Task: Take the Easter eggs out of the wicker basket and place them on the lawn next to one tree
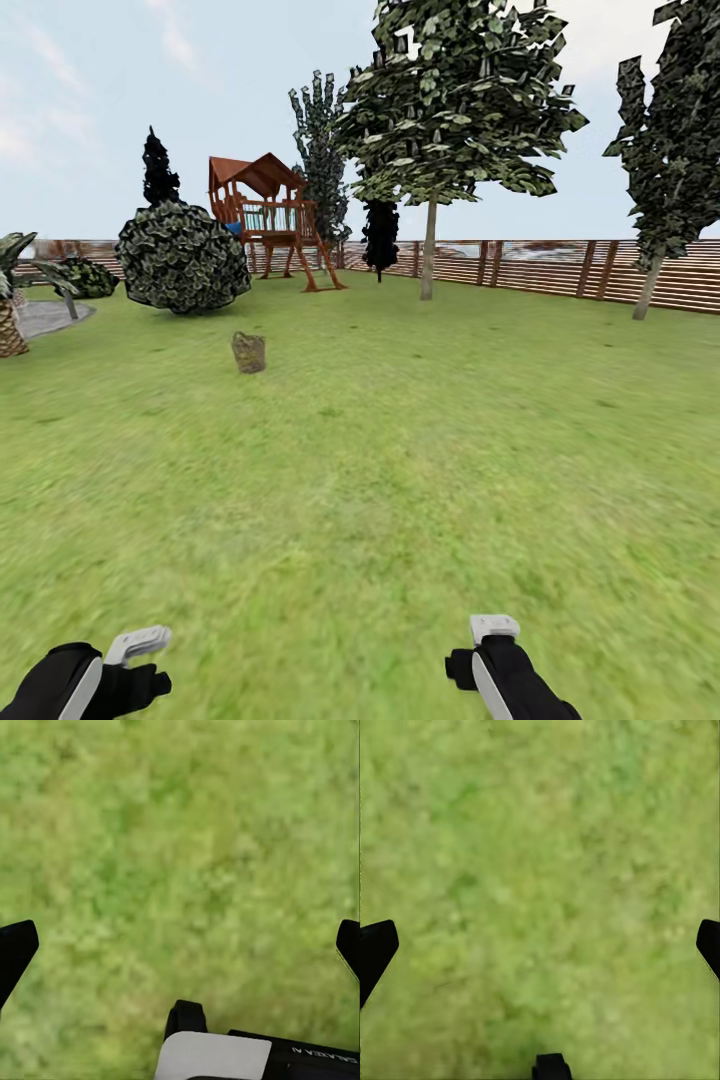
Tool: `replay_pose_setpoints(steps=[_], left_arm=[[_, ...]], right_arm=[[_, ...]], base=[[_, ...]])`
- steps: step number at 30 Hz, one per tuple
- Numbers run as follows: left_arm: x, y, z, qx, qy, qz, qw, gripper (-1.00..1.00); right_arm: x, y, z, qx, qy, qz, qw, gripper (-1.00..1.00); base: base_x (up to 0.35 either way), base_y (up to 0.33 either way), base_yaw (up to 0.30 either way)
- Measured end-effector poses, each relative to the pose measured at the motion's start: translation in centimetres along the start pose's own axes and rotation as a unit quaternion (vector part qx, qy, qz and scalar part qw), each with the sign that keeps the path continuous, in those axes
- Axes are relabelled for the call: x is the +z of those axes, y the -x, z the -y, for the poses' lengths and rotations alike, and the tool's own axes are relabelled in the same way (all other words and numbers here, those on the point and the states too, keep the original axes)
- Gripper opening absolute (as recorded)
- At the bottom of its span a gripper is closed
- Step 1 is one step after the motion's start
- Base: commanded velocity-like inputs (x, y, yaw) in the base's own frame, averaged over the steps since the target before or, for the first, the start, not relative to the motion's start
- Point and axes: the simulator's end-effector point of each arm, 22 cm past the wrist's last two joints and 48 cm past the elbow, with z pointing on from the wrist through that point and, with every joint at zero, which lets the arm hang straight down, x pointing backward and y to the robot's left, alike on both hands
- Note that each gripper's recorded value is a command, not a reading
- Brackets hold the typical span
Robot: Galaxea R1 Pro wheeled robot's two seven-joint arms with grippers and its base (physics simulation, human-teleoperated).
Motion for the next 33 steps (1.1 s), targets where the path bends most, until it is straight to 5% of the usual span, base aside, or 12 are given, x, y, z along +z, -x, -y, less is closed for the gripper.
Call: replay_pose_setpoints(steps=[15,33], left_arm=[[-0.08,0.14,0.09,0.001,-0.001,0.002,1.0000,1.00],[-0.01,0.08,0.05,0.001,0.000,0.001,1.0000,1.00]], right_arm=[[0.00,0.01,0.02,-0.001,0.000,0.000,1.0000,1.00],[0.06,0.00,0.06,0.002,0.000,0.000,1.0000,1.00]], base=[[0.338,0.000,0.004],[0.337,0.000,0.137]])
